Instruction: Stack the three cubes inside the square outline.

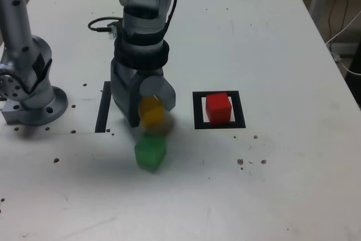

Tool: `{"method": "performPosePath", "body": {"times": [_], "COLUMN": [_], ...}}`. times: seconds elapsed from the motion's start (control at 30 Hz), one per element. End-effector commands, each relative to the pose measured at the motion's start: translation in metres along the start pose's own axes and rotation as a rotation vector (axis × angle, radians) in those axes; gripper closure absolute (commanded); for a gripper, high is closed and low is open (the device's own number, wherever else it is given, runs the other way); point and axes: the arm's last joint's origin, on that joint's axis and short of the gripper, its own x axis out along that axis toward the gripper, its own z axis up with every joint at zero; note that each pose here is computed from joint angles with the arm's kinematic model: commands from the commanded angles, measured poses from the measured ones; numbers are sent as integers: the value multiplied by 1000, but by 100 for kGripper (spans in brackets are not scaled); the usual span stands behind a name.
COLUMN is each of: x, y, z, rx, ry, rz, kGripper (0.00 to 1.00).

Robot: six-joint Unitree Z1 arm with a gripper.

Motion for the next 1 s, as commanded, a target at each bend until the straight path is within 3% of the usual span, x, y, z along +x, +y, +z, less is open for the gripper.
{"method": "performPosePath", "body": {"times": [0.0, 0.3, 0.53, 0.67, 0.9, 0.97], "x": [0, 0, -2, -10, -53, -67], "y": [0, 0, 0, 0, 2, 0], "z": [1, 5, 6, 6, 8, 10], "rx": [3, 24, 31, 33, 145, 187], "ry": [-7, -42, -73, -92, -45, -46], "rz": [3, -9, -8, 11, 47, 49], "kGripper": [46, 51, 75, 80, 81, 81]}}
